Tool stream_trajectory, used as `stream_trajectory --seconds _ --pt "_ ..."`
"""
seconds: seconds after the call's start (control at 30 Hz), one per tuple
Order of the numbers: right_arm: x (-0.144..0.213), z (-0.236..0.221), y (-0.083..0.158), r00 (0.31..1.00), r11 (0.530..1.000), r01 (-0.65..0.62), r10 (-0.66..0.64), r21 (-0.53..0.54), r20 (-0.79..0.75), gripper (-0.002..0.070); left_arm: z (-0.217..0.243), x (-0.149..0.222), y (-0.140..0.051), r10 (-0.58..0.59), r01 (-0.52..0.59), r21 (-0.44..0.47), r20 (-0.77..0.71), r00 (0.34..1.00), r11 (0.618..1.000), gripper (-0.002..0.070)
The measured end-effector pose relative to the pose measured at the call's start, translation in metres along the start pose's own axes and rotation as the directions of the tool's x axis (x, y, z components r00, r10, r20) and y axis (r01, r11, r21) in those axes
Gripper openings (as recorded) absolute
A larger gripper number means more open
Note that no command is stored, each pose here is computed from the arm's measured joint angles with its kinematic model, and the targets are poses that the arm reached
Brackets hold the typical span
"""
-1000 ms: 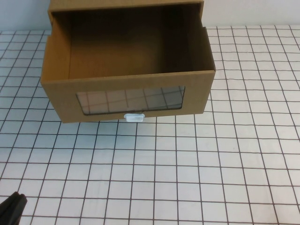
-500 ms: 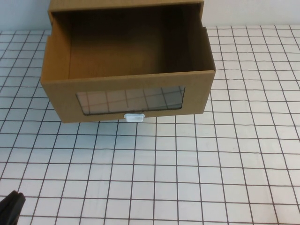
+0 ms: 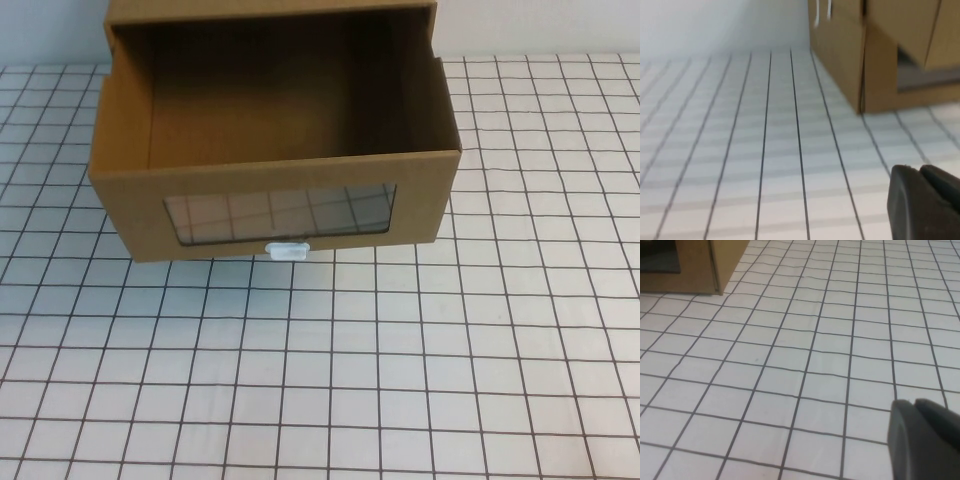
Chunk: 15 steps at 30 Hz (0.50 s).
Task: Open the shoe box
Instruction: 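Pull the top drawer of the cardboard box fully open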
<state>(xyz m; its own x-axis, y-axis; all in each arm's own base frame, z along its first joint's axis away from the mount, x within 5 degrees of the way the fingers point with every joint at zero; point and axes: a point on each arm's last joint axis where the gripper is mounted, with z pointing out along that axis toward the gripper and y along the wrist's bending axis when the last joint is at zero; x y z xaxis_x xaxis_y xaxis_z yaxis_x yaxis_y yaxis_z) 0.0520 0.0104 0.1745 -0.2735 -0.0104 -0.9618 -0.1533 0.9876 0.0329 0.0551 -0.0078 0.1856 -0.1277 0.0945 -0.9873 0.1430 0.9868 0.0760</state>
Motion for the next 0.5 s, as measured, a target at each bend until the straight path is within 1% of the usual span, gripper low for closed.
stream_trajectory --seconds 0.13,0.5 --pt "0.000 0.000 0.000 1.000 1.000 0.000 0.000 0.000 0.000 -0.0013 -0.001 0.012 -0.001 -0.006 0.006 0.005 -0.129 0.992 1.000 -0.0002" --pt "0.000 0.000 0.000 1.000 1.000 0.000 0.000 0.000 0.000 -0.0013 -0.001 0.013 -0.001 -0.024 0.025 0.003 -0.143 0.989 1.000 -0.0002"
